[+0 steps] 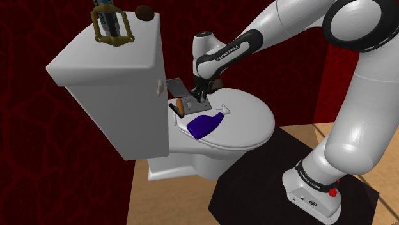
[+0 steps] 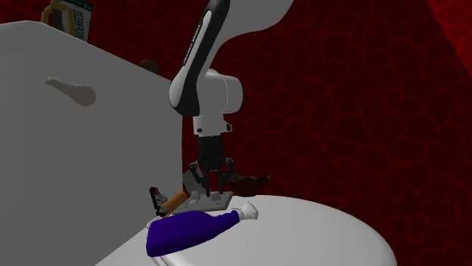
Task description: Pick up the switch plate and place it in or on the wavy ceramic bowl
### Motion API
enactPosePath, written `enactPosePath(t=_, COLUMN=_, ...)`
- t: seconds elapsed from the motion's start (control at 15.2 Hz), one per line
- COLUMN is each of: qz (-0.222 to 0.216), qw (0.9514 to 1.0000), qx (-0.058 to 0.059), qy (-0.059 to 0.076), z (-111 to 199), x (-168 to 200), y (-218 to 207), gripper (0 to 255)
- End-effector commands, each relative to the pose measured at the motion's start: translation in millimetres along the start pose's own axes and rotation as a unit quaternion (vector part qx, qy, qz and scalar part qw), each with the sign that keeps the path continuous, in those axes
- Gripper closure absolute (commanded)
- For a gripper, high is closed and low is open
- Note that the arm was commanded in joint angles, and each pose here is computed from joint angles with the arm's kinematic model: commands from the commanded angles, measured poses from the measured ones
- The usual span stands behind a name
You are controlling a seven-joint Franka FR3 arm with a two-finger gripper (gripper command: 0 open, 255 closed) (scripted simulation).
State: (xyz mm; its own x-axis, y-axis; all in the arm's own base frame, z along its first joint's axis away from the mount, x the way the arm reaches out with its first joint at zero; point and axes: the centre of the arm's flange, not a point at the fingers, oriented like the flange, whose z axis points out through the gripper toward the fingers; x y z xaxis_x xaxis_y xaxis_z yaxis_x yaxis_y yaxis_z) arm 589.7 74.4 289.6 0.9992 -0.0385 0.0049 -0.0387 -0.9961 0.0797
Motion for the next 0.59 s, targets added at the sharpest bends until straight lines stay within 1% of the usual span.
enactPosePath(t=0.0, qz=0.000, qw=1.0000, qx=0.000, qy=0.000, z=0.1, x=0.0, y=0.0, gripper=255)
enactPosePath(t=0.46, qz=0.000, qw=1.0000, qx=0.000, qy=0.000, z=0.1, x=0.0, y=0.0, gripper=255)
enactPosePath(t=0.53, qz=0.000, qw=1.0000, qx=0.000, qy=0.000, z=-5.2, x=0.0, y=0.4, gripper=255)
